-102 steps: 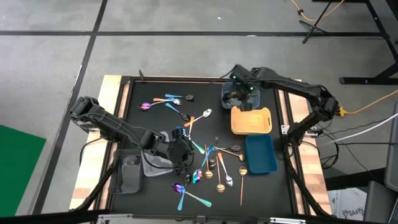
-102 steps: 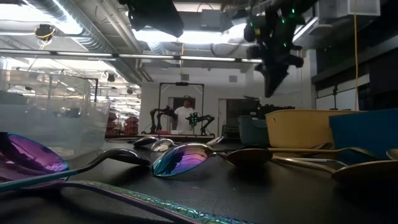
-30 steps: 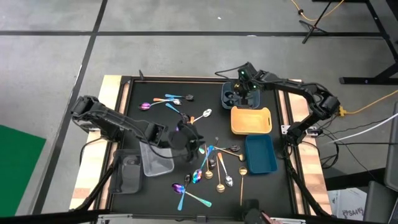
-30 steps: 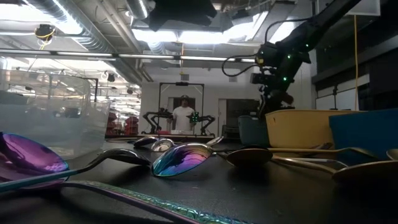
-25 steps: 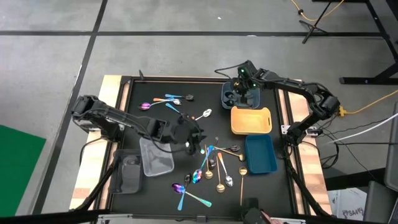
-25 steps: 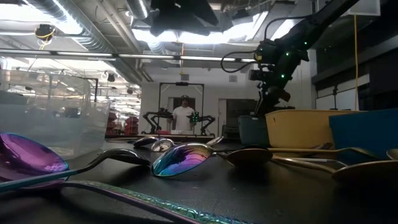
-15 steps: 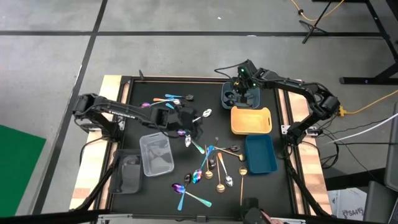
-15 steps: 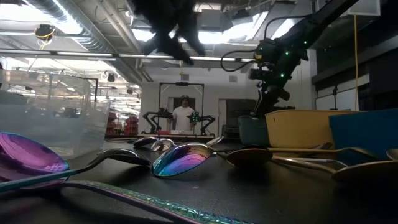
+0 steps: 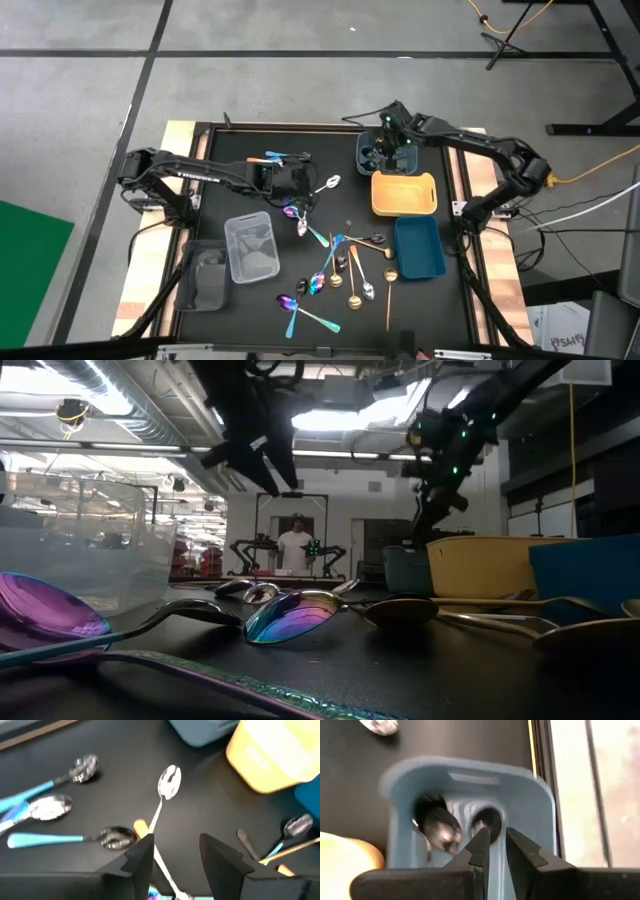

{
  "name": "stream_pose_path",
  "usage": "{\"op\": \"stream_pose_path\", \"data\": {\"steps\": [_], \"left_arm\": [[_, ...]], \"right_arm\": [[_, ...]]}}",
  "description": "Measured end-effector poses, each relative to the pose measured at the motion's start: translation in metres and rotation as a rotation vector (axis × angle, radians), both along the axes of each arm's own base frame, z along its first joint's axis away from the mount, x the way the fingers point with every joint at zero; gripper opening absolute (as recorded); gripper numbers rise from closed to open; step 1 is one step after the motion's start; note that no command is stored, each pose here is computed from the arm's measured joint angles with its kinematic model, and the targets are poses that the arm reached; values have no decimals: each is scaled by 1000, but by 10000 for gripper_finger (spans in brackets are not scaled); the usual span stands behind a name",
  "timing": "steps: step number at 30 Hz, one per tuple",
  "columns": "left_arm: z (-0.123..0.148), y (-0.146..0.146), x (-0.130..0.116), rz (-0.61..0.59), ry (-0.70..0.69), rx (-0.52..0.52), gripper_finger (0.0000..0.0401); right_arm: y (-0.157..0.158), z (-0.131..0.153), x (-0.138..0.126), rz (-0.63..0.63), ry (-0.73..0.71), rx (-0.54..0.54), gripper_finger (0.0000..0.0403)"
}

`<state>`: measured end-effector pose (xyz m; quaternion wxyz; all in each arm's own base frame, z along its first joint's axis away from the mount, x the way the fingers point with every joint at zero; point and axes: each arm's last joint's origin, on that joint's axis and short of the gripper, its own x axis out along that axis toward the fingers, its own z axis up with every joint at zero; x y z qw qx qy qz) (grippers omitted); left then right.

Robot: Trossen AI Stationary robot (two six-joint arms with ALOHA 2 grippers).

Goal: Sort silverware by color (type)
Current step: Put the orange spoon into the yellow bin

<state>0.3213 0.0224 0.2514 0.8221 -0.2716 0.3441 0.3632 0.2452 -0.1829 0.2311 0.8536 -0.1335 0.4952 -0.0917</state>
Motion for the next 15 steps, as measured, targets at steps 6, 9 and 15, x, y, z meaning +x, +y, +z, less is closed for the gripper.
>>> {"op": "stream_pose_path", "data": {"steps": [6, 9, 15], "left_arm": [[-21, -2, -7, 19, 28, -52, 151], [-30, -2, -10, 19, 42, -54, 151], [-53, -3, -15, 18, 5, -53, 151]], "right_arm": [[43, 31, 7, 98, -55, -96, 51], [64, 41, 9, 148, -86, -96, 51], [100, 49, 18, 224, -173, -13, 51]]}}
